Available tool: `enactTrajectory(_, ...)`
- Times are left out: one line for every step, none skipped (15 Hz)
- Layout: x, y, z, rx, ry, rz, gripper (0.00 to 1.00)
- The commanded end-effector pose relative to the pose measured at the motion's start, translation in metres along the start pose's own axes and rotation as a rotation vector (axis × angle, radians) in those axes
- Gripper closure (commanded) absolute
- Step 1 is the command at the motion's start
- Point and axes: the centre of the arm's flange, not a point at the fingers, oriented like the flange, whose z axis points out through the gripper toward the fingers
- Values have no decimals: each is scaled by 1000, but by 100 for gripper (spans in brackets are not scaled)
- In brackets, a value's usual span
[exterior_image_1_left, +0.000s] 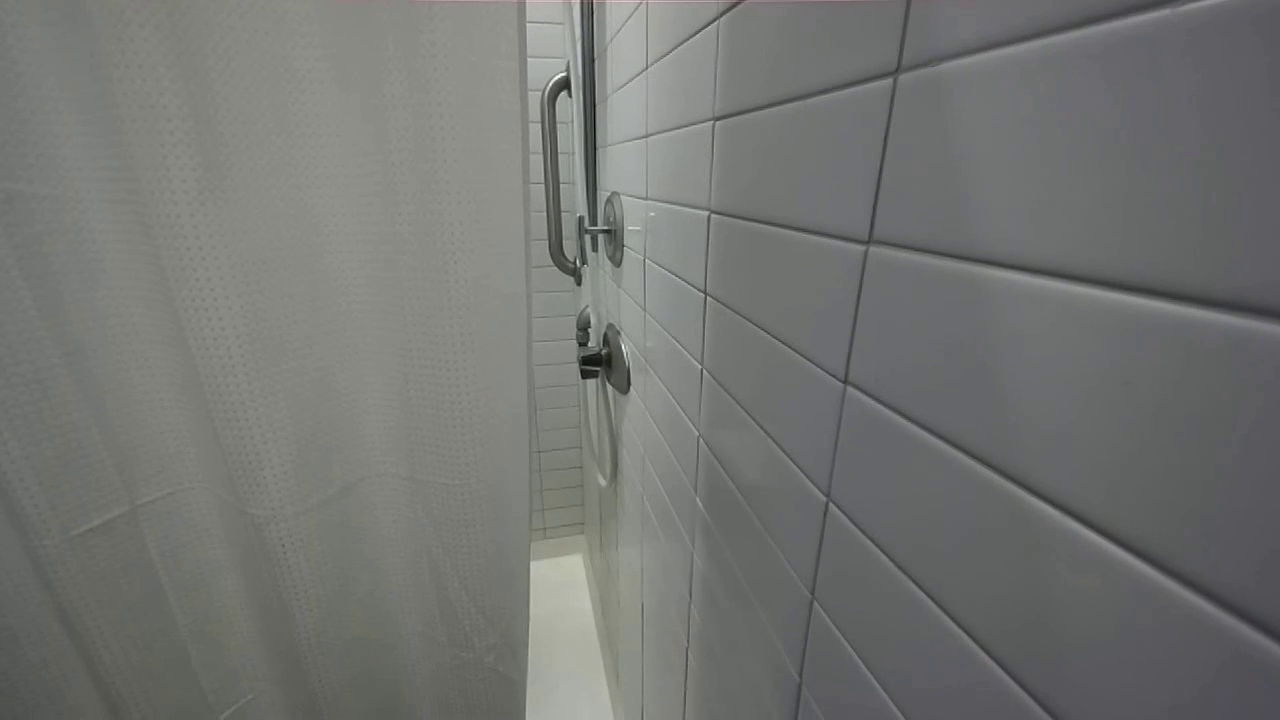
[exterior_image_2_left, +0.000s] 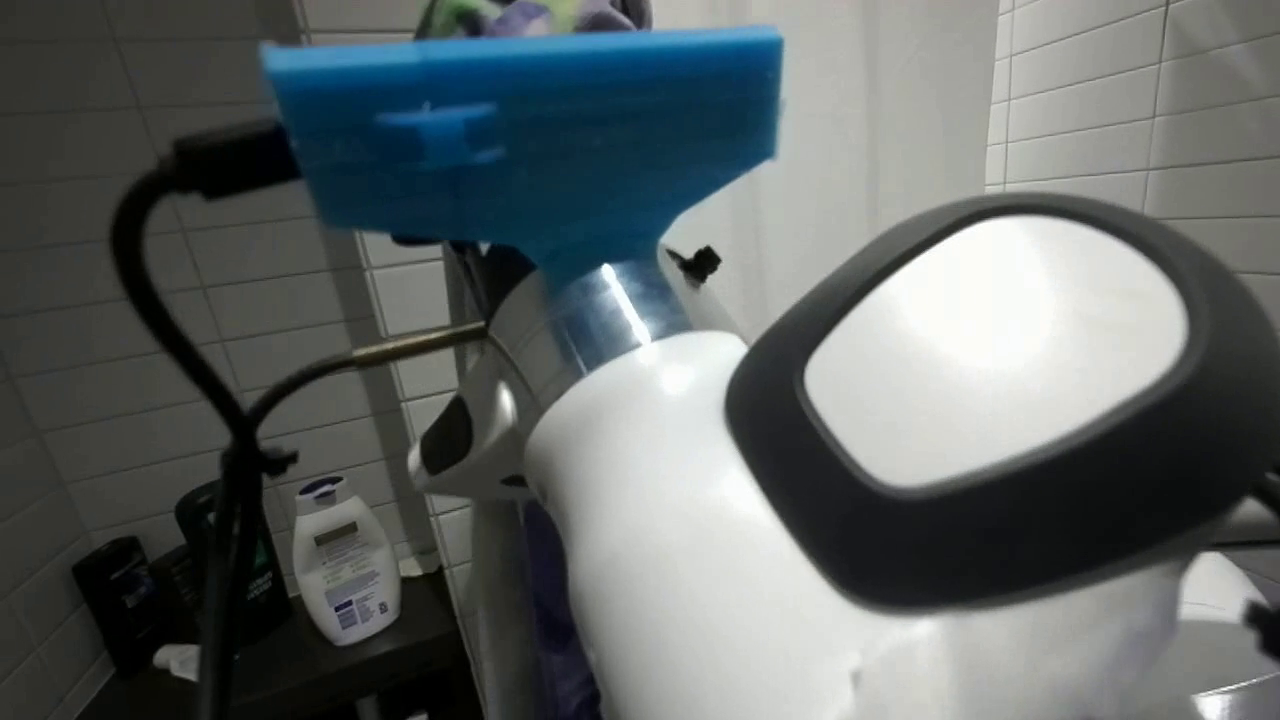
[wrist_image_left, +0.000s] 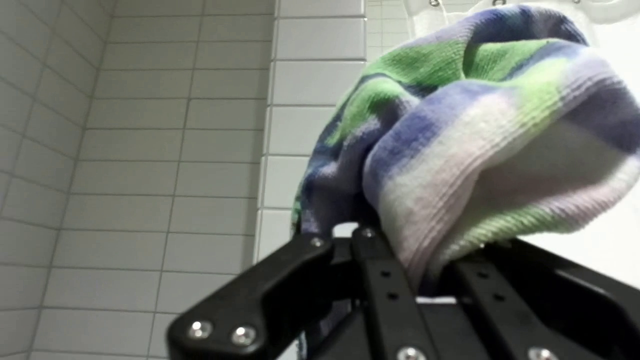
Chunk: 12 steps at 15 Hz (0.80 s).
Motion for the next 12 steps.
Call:
enactTrajectory(43, 45, -33, -157, 40, -57, 96)
enactTrajectory(55, 55, -37, -189, 68, -67, 96)
enactTrajectory(60, 55, -38, -208, 77, -58, 96)
enactTrajectory(42, 49, -36, -205, 50, -73, 96)
enactTrajectory(29, 44, -33, -202, 27, -87, 96)
enactTrajectory(7, 35, -30, -183, -10, -87, 96)
enactTrajectory(-7, 25, -28, -151, -41, -91, 96)
enactTrajectory(-25, 20, -26, -120, -64, -97, 96)
enactTrajectory(-47, 12, -27, -85, -101, -106, 96)
enactTrajectory(-64, 4, -26, -53, -130, -117, 96)
enactTrajectory(-82, -7, -26, -18, -154, -128, 96)
enactTrajectory(-101, -13, -26, 8, -177, -140, 96)
